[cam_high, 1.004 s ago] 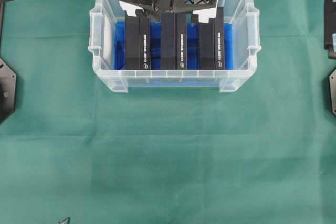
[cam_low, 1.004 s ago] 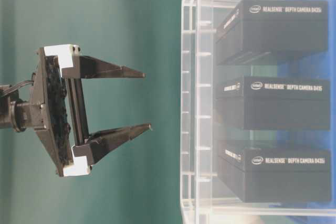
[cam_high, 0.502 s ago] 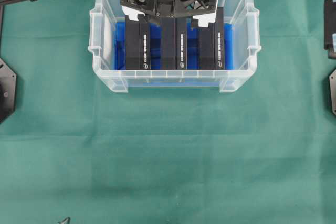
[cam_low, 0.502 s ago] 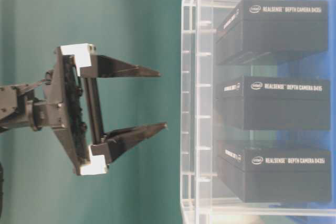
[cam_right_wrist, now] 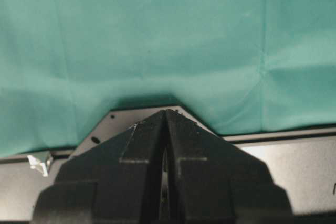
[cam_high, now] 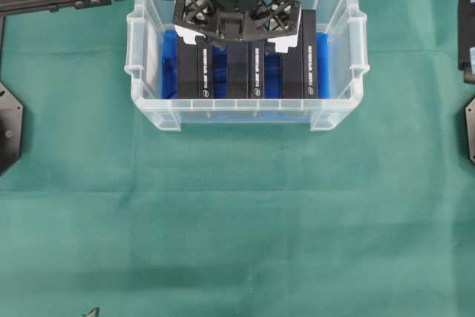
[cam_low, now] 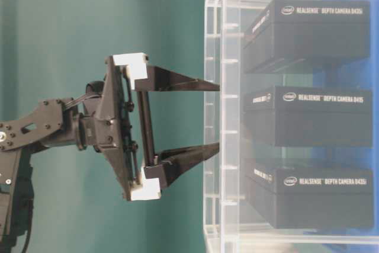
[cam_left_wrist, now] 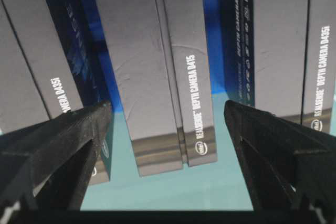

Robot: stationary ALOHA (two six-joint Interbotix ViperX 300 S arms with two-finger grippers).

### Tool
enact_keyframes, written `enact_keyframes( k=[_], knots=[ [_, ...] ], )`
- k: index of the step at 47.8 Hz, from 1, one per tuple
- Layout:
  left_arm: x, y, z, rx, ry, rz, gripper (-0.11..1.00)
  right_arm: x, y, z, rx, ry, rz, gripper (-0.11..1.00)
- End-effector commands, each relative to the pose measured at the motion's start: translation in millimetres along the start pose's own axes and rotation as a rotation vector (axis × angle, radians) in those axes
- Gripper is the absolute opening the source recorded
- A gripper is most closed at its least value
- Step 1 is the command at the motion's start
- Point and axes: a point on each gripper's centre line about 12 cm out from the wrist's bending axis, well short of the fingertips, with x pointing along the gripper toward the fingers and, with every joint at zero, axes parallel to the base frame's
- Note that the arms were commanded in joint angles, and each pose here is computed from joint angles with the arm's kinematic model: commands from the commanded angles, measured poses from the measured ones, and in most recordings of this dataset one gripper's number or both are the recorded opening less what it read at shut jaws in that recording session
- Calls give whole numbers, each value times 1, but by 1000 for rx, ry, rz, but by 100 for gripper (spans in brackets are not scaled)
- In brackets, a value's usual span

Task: Take the box out of the case with the left arm.
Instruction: 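Lower the left gripper around the middle black boxes and close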

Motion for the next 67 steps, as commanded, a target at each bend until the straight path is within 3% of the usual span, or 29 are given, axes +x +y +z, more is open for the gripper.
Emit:
enact_keyframes(
  k=[1, 38, 67],
  knots=[
    [-8, 0, 3, -6, -14, -27, 87, -8, -1, 2, 5, -29, 4, 1],
    [23, 7, 4, -17, -26, -60, 87, -7, 0, 2, 2, -29, 5, 1],
    [54, 8, 5, -16, -15, -25, 87, -7, 0, 3, 0, -38, 5, 1]
  ],
)
